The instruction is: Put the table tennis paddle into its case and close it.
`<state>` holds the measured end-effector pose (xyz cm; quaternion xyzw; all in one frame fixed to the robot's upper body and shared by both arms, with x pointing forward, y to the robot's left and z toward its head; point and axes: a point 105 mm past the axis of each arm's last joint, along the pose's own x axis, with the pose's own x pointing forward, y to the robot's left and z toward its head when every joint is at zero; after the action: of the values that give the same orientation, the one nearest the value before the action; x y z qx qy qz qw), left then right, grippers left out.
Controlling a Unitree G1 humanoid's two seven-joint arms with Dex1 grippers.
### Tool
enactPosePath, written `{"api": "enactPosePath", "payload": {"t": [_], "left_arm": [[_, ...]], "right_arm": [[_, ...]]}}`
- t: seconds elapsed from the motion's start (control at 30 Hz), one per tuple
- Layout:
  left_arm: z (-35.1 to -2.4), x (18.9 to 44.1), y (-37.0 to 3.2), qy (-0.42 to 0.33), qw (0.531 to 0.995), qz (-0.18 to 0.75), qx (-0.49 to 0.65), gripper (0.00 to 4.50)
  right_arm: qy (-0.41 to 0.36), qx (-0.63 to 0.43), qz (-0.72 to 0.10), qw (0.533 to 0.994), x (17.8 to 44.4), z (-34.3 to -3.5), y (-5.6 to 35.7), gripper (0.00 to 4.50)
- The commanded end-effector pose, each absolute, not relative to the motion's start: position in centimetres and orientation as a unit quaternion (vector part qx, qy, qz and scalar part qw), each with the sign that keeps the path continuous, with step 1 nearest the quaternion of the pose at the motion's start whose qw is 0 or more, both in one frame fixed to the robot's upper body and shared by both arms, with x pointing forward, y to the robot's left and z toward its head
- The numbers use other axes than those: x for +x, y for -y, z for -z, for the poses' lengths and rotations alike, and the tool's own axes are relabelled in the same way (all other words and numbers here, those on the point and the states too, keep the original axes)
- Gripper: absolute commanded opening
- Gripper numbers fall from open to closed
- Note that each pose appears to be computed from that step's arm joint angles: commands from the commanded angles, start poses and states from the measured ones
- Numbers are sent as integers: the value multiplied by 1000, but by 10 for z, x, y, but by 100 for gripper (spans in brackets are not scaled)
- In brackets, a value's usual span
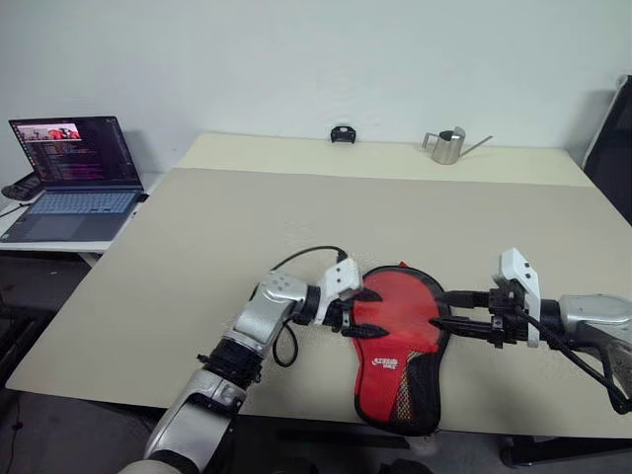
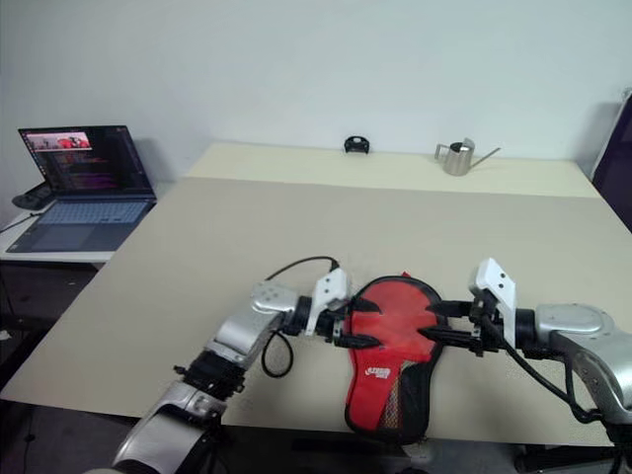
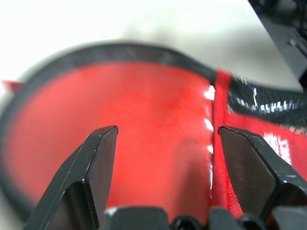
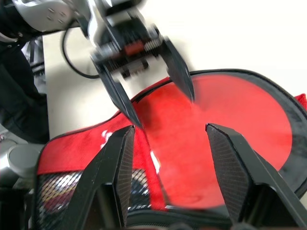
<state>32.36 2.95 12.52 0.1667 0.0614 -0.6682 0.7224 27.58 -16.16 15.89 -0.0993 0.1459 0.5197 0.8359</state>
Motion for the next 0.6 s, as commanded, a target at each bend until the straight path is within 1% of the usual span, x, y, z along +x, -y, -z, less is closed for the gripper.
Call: {"api": "enactPosePath", "payload": {"t": [0.03, 0.2, 0.33, 0.4, 0.53, 0.6], "left_arm": [[-149, 318, -50, -31, 738, 654, 162, 366], [-160, 317, -77, -27, 779, 606, 157, 366], [-167, 322, -112, -20, 839, 523, 150, 366], [-168, 321, -127, -19, 861, 487, 146, 366], [-169, 319, -132, -21, 877, 457, 145, 366], [-169, 316, -143, -25, 885, 440, 149, 366]], "right_arm": [[-115, -115, -526, 835, 287, -168, 159, 256], [-99, -117, -523, 839, 302, -168, 164, 256], [-92, -117, -512, 846, 317, -171, 175, 256], [-89, -118, -500, 853, 326, -173, 183, 256], [-89, -122, -481, 864, 338, -176, 203, 256], [-89, -128, -461, 874, 344, -180, 213, 256]]}}
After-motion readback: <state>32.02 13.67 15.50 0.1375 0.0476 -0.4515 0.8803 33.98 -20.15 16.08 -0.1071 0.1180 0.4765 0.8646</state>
